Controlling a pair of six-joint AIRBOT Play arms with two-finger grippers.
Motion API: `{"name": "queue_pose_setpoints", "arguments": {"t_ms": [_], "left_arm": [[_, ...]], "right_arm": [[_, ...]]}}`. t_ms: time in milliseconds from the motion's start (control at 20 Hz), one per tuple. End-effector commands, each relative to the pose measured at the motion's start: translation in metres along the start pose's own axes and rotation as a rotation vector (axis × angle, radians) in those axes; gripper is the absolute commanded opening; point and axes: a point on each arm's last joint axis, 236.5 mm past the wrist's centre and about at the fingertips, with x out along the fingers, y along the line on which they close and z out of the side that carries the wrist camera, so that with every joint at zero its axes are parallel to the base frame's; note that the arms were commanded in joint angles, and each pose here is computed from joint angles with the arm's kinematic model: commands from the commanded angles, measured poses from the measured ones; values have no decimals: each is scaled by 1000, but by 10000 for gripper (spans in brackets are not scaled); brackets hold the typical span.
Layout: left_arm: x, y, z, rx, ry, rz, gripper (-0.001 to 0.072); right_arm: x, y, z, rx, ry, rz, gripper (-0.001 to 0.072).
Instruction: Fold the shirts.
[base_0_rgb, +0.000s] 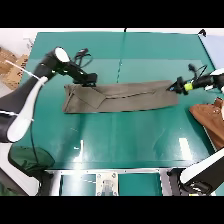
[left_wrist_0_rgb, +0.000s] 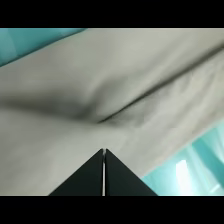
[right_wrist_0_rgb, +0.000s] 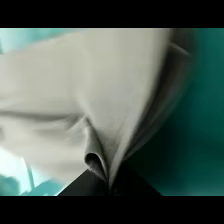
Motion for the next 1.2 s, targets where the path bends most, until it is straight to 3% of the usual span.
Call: {"name": "queue_pose_setpoints", "arguments": {"t_ms": [0, 250, 550, 700, 900, 1000, 1150], "left_arm": [[55, -61, 8, 27, -71, -98, 29], [134, -154, 8, -25, -185, -289, 29], [187, -195, -9, -100, -113, -393, 30], [169, -192, -9, -84, -59, -421, 30], [87, -178, -5, 29, 95, -505, 30], [37, -147, 4, 67, 107, -466, 28], [-35, -63, 22, 89, 54, -186, 29]], "right_arm": [[-53, 71, -18, -115, -11, 14, 17], [-99, 163, -64, -279, -25, -2, 17], [-89, 202, -83, -357, 3, 4, 17], [-88, 204, -71, -361, -45, -3, 18], [-81, 212, -71, -361, -46, 5, 18], [-65, 227, -72, -358, -40, 17, 17], [-22, 256, -81, -340, -18, 45, 18]]}}
